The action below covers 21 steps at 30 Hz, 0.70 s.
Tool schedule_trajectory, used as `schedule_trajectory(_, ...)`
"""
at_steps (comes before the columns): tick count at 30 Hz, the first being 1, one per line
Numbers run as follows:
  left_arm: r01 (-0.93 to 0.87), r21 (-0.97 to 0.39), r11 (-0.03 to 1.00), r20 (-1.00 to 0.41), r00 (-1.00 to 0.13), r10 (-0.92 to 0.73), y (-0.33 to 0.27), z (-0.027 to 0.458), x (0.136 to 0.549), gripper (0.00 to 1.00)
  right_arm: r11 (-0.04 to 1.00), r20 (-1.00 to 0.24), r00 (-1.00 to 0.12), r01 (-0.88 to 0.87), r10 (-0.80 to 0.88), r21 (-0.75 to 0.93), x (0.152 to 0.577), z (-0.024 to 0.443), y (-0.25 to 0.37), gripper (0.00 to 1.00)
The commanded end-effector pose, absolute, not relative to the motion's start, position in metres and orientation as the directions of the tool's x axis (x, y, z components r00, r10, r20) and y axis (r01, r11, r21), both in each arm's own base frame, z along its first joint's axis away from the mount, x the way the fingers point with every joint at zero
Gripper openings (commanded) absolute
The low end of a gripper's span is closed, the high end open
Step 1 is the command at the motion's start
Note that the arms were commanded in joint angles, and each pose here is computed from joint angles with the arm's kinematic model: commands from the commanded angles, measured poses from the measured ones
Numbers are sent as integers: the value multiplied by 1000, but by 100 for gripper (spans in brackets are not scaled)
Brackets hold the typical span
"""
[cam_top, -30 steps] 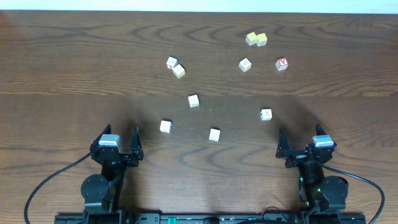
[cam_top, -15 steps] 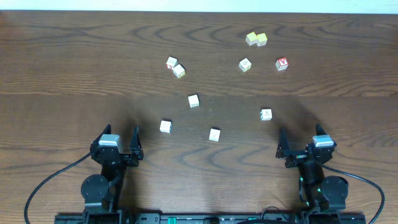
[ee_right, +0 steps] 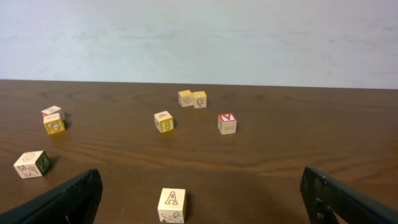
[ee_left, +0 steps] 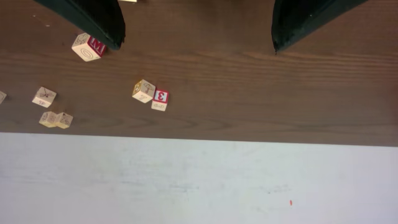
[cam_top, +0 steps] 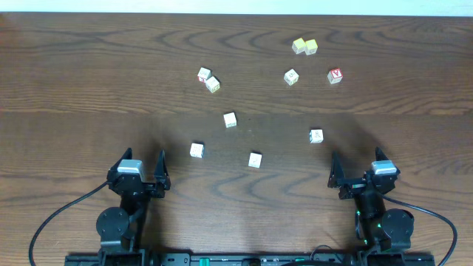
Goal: Lift 4 blocks
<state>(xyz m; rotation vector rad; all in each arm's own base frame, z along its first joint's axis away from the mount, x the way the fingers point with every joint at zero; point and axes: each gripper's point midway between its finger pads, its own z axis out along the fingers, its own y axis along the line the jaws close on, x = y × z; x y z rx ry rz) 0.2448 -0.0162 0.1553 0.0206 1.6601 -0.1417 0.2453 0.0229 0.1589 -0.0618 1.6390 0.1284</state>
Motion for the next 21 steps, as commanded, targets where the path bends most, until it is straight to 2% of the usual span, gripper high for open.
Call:
schedule_trajectory(1, 120, -81, 989, -988, -143, -64, -20, 141, 243, 76, 992, -997, -73, -118, 26, 34, 245, 158, 23, 99)
schedule_trajectory(12, 120, -81, 989, -988, -143, -64, -20, 141, 243, 76, 993, -997, -71, -117, 26, 34, 245, 158, 23, 99)
schedule_trajectory(16, 138, -97, 986, -987, -141, -77, -24, 143, 243, 75, 989, -998, -18, -134, 54, 56, 245, 172, 26, 99)
schedule_trajectory(19, 277, -246, 929, -962, -186, -200, -52, 145, 236, 75, 921, -973, 11, -327, 230, 214, 237, 196, 57, 99)
schedule_trajectory(21, 401, -381, 833, -920, -258, -296, -78, 150, 226, 76, 823, -943, -61, -473, 327, 316, 226, 201, 83, 99)
